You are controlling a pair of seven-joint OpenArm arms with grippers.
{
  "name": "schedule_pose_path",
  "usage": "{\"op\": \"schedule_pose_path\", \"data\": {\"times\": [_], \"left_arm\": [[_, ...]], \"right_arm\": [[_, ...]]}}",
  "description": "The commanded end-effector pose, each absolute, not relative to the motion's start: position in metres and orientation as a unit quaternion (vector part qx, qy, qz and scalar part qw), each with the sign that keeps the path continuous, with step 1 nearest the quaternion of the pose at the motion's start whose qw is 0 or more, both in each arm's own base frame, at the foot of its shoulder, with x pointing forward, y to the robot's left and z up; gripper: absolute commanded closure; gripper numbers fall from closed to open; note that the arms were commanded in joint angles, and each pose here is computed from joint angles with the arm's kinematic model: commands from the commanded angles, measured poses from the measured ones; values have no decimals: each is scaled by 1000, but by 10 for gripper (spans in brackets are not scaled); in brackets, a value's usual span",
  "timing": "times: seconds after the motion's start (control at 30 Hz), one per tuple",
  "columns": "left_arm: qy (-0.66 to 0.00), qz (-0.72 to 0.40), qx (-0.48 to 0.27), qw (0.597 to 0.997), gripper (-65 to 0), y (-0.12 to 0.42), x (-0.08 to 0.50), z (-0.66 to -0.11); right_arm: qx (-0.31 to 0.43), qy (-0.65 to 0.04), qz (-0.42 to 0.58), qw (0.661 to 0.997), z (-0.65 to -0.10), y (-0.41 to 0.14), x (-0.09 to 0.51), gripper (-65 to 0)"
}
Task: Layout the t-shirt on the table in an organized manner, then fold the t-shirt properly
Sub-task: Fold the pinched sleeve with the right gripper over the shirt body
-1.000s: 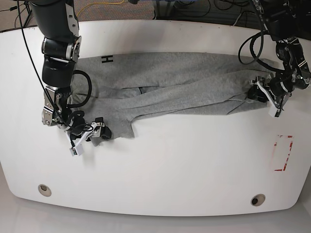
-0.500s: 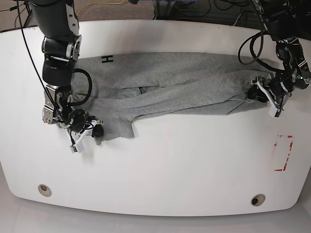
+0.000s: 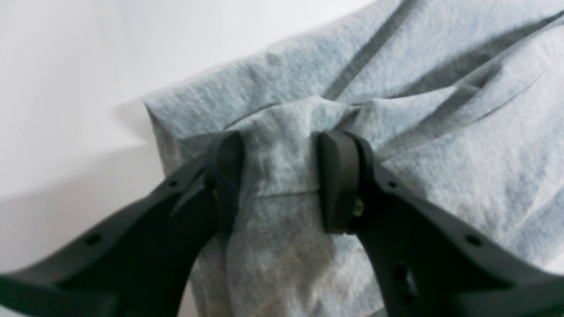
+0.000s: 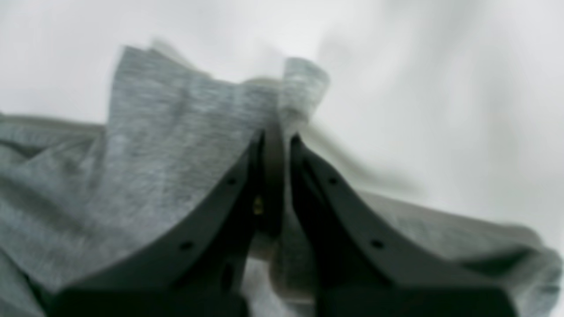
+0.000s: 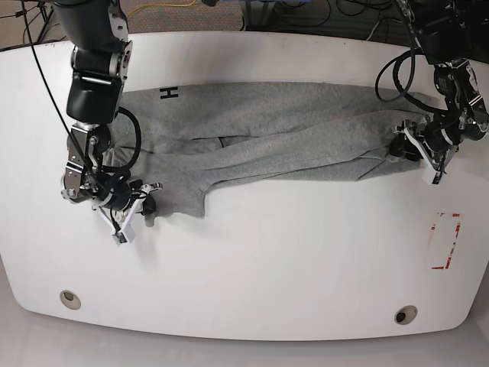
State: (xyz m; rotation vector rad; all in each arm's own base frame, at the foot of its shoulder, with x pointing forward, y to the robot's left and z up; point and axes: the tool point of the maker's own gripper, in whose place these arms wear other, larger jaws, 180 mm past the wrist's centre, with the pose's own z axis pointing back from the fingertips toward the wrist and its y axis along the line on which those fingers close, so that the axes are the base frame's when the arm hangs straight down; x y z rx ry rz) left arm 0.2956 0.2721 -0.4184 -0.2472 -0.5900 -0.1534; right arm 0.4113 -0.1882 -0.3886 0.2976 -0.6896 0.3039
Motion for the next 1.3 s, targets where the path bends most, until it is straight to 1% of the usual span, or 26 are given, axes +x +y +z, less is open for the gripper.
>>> {"op": "schedule_pose_path", "data": {"times": [0.0, 0.13, 0.3, 0.47, 0.8, 1.13, 1.2, 1.23, 1.27], "left_arm": [[-245, -81, -94, 962, -260, 284, 281, -429], [-245, -81, -94, 962, -260, 284, 281, -429], [-245, -81, -95, 962, -260, 284, 281, -430], [-244, -81, -95, 962, -260, 283, 281, -430], [-244, -81, -94, 962, -260, 284, 281, -430], [-244, -81, -95, 962, -260, 283, 281, -430], [-244, -82, -95, 962, -260, 283, 281, -430], [-244, -82, -95, 962, -260, 283, 281, -430], [-244, -82, -95, 962, -260, 283, 281, -430]], "right_arm": [[133, -383, 173, 898, -350, -182, 426, 0], [109, -388, 208, 891, -331, -168, 410, 0], [103, -412, 238, 874, -304, -151, 389, 0], [102, -415, 264, 865, -288, -140, 365, 0], [140, -389, 277, 867, -308, -124, 310, 0], [176, -344, 283, 878, -331, -129, 266, -5], [184, -338, 286, 877, -331, -129, 259, -30], [188, -335, 287, 877, -332, -130, 256, -51], [193, -332, 287, 878, -333, -131, 252, -86]]}}
